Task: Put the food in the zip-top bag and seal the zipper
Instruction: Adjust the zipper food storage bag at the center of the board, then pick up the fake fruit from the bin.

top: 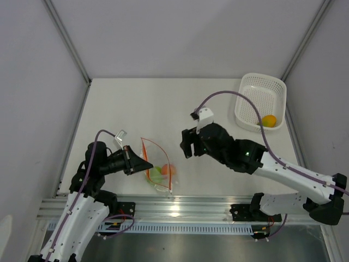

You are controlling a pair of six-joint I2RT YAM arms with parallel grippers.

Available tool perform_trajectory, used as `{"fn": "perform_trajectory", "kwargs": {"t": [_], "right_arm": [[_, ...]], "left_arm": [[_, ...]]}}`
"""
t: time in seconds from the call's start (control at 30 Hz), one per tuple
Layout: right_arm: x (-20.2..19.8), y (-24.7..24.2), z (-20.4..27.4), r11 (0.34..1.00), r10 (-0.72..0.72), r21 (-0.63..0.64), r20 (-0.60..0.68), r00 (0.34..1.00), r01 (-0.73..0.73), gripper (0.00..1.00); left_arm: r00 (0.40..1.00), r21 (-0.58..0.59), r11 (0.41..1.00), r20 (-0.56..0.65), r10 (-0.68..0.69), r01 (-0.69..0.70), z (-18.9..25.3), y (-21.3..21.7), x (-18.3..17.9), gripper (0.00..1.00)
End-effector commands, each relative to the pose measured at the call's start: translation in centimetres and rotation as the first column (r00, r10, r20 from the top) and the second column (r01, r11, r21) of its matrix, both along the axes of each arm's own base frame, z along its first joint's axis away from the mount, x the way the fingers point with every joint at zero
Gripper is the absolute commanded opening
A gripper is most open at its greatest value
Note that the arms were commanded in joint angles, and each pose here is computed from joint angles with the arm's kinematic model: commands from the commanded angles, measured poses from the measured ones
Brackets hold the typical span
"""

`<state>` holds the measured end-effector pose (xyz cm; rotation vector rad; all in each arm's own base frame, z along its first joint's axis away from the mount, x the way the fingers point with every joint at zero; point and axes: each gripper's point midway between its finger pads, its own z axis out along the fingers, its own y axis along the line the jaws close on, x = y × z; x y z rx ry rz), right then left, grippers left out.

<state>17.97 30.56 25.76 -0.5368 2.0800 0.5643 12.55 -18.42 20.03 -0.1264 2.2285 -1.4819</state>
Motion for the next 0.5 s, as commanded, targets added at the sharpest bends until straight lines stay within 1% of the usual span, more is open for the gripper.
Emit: {"fn": "perform_trajectory", "kwargs": {"t": [0.0,0.07,0.13,0.17,0.3,0.33,0.4,0.43,0.47], "right_arm": [[3.5,-4.6,5.6,0.993,-0.111,0.062,0.113,0.987,0.105,0.76],[4.5,-6.3,7.1,0.985,-0.149,0.105,0.145,0.978,0.135,0.81],[6.3,-8.5,7.9,0.975,-0.211,0.113,0.172,0.962,0.193,0.85],[7.5,-9.9,8.3,0.964,-0.253,0.126,0.177,0.951,0.233,0.86],[10.6,-12.2,8.3,0.941,-0.330,0.139,0.170,0.929,0.309,0.86],[12.0,-13.9,7.9,0.916,-0.396,0.144,0.155,0.905,0.376,0.86],[13.9,-14.9,6.7,0.893,-0.444,0.136,0.119,0.888,0.429,0.86],[15.2,-16.8,6.3,0.860,-0.506,0.142,0.101,0.857,0.491,0.86],[16.2,-17.5,6.0,0.840,-0.538,0.146,0.091,0.838,0.523,0.86]], "left_arm": [[1.000,-0.020,1.000,0.019,-0.010,0.010,0.5,-0.3,0.2,0.01],[1.000,-0.024,1.000,0.022,-0.010,0.011,0.5,-0.3,0.3,0.00],[1.000,-0.024,1.000,0.020,-0.012,0.012,0.3,-0.3,0.3,0.01],[1.000,-0.025,1.000,0.022,-0.013,0.014,0.3,-0.3,0.3,0.01],[1.000,-0.026,0.999,0.014,-0.022,0.022,-0.1,-0.4,0.1,0.01],[1.000,-0.027,0.999,0.014,-0.023,0.024,-0.1,-0.4,0.1,0.01],[1.000,-0.027,0.999,0.008,-0.024,0.024,-0.3,-0.4,0.1,0.01],[0.999,-0.030,0.999,0.011,-0.030,0.030,-0.3,-0.4,0.0,0.01],[0.999,-0.030,0.999,0.012,-0.030,0.030,-0.2,-0.4,-0.1,0.01]]}}
